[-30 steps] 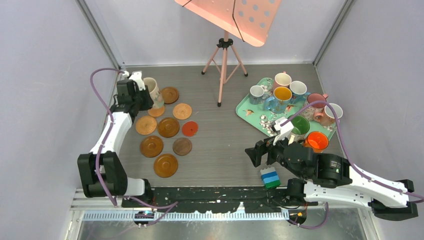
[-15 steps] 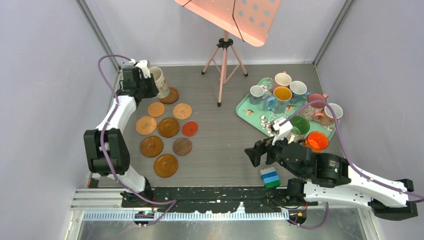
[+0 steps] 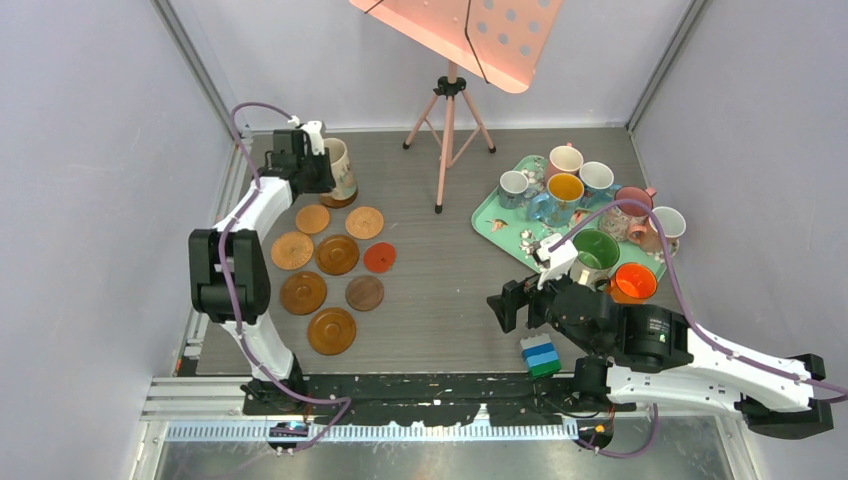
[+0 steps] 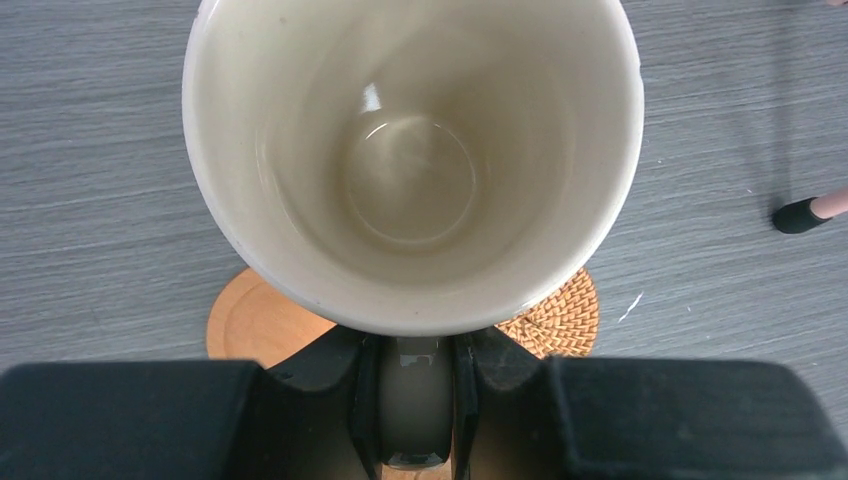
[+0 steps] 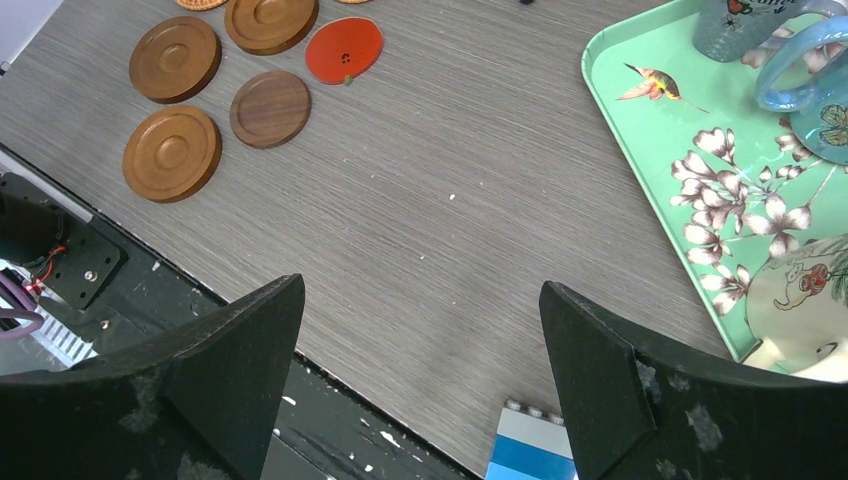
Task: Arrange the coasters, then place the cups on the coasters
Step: Place the cup on the coaster, then pick up the cup from the tray, then place the cup at the center of the board.
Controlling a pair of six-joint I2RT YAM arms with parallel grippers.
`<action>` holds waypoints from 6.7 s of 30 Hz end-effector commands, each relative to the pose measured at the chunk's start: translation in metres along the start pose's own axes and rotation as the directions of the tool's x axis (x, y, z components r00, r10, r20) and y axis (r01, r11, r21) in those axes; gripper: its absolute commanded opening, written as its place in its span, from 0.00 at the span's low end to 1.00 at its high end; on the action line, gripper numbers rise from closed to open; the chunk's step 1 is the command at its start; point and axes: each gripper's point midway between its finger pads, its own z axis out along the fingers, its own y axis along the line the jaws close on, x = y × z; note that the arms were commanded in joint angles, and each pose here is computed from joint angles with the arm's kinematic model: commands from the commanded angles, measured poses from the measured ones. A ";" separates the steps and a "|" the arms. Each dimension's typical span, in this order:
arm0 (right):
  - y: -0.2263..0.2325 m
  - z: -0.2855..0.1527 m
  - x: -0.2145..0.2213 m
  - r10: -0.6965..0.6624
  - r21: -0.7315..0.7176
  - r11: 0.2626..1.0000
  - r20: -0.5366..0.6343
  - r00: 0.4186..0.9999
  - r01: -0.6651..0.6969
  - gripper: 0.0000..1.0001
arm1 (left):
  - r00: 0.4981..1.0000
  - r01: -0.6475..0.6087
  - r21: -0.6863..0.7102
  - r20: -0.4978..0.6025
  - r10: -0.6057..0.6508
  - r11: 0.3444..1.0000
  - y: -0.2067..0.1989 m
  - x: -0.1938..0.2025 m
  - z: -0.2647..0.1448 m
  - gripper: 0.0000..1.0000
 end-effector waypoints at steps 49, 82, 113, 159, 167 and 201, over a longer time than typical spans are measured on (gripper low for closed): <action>-0.015 -0.006 -0.024 -0.028 0.073 0.997 0.080 0.996 0.022 0.95 | 0.992 -0.091 -0.069 0.078 0.097 0.993 0.015 -0.050 0.013 0.29; -0.036 0.031 -0.018 -0.026 0.281 0.959 -0.012 1.000 0.028 0.95 | 0.987 0.015 0.070 0.158 -0.026 0.997 -0.063 -0.012 -0.214 0.99; -0.183 0.242 -0.061 -0.262 0.469 0.794 -0.311 0.914 0.387 0.54 | 0.951 -0.059 0.075 0.308 0.033 0.995 -0.064 0.116 -0.267 0.99; -0.200 0.248 -0.082 -0.394 0.372 0.748 -0.418 0.819 0.550 0.06 | 0.960 -0.054 0.034 0.277 0.042 0.998 -0.057 0.121 -0.261 1.00; -0.124 0.218 -0.084 -0.441 0.228 0.811 -0.366 0.819 0.539 0.06 | 0.955 0.021 -0.051 0.296 -0.006 0.998 -0.041 0.120 -0.262 0.99; 0.067 0.180 0.077 -0.281 -0.154 0.959 -0.439 0.854 0.236 0.23 | 0.989 0.120 0.203 0.056 -0.134 0.972 -0.093 0.142 -0.243 0.86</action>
